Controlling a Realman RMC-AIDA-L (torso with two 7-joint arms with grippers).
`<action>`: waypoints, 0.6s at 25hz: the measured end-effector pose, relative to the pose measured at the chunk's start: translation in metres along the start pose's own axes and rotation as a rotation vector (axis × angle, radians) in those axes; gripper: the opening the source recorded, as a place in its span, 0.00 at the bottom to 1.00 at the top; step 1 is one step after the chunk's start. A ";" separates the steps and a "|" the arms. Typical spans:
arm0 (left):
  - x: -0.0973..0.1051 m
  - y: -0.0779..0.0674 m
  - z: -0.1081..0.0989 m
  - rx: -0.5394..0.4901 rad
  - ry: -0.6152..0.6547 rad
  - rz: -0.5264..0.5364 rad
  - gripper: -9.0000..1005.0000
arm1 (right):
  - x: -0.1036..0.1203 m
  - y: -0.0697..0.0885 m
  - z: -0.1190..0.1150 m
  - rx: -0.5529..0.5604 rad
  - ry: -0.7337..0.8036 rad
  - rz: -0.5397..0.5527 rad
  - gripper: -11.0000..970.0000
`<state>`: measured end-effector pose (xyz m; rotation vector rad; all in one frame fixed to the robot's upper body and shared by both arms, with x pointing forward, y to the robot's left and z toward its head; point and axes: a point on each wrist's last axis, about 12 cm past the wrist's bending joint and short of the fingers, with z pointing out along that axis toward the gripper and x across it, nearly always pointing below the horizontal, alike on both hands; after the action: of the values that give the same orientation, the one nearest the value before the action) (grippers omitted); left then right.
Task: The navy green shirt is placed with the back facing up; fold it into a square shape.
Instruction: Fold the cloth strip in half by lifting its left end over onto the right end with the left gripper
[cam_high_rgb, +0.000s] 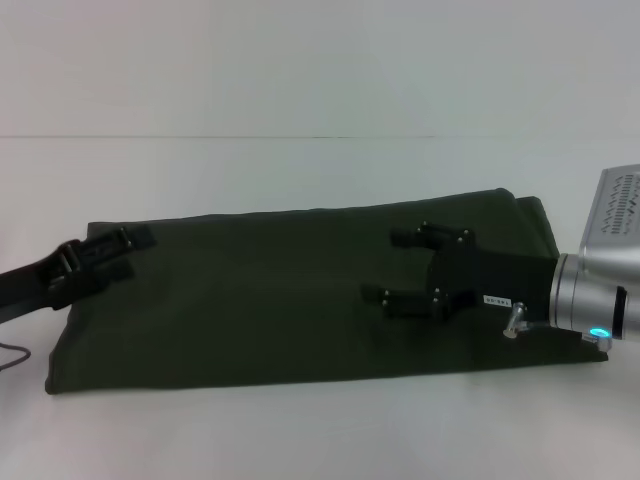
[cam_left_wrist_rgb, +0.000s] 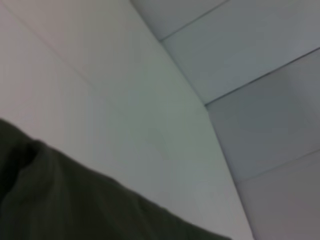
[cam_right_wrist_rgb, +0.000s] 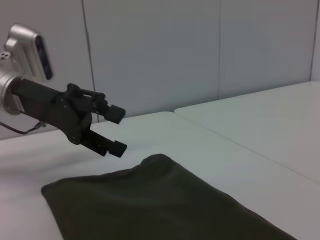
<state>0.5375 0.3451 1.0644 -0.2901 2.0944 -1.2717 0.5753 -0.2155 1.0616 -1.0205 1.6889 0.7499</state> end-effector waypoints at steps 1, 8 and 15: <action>0.000 0.000 0.000 -0.005 0.008 -0.001 0.86 | 0.001 0.001 0.000 -0.002 0.001 -0.012 0.94; -0.004 0.004 -0.003 -0.075 0.065 -0.025 0.86 | 0.005 0.005 0.002 -0.028 0.027 -0.053 0.94; -0.009 0.019 0.000 -0.229 0.048 0.004 0.86 | 0.005 0.005 0.005 -0.029 0.042 -0.064 0.94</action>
<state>0.5473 0.3589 1.0516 -0.3585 2.2836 -1.0453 0.5719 -0.2103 1.0555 -1.1122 1.6776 0.7177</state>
